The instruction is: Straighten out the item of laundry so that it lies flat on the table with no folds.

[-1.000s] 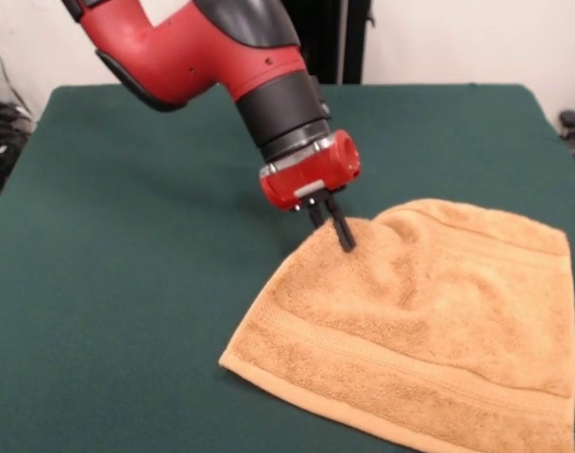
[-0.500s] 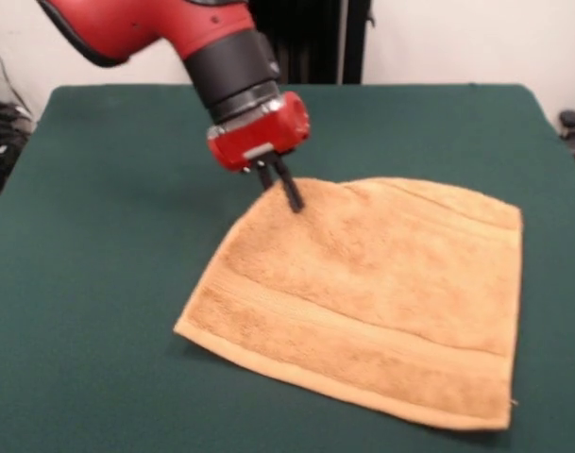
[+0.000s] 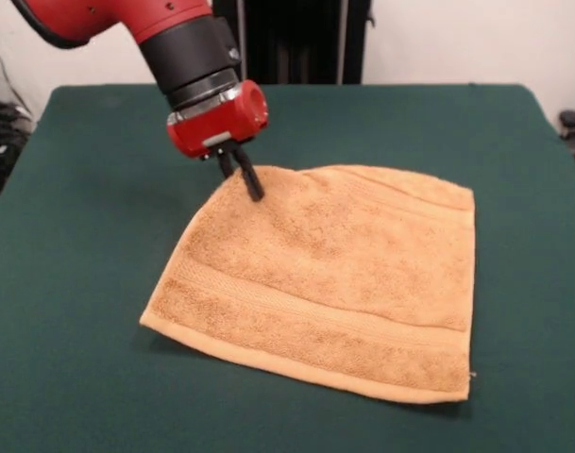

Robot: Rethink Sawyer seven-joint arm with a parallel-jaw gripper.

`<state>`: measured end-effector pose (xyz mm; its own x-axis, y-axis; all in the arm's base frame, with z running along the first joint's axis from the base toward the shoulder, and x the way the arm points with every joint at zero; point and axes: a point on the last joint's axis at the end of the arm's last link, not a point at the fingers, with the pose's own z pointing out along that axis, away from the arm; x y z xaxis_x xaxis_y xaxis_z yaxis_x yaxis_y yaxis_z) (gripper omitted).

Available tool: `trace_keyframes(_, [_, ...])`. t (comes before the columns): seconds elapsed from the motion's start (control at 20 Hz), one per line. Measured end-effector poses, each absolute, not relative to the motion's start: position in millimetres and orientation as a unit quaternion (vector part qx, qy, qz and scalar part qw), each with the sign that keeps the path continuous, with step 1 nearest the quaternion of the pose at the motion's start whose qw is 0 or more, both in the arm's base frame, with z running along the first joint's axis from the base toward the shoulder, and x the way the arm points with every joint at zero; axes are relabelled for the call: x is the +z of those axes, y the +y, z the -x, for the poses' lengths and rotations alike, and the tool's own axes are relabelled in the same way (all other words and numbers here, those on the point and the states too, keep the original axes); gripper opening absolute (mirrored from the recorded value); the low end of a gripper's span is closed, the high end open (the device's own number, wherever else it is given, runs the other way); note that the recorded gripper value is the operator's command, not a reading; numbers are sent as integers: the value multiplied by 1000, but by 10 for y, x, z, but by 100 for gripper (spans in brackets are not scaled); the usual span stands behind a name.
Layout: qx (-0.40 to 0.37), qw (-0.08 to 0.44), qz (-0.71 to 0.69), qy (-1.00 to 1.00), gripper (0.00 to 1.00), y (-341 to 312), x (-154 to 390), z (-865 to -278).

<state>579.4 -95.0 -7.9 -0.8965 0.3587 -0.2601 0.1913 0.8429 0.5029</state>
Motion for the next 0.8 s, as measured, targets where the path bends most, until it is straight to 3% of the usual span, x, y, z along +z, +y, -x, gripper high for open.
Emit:
trace_keyframes(0.5, [218, 166, -131, 953, 0, -913, -102, -5760])
trace_keyframes(0.8, [21, 113, 48, 992, 0, -466, -182, -5517])
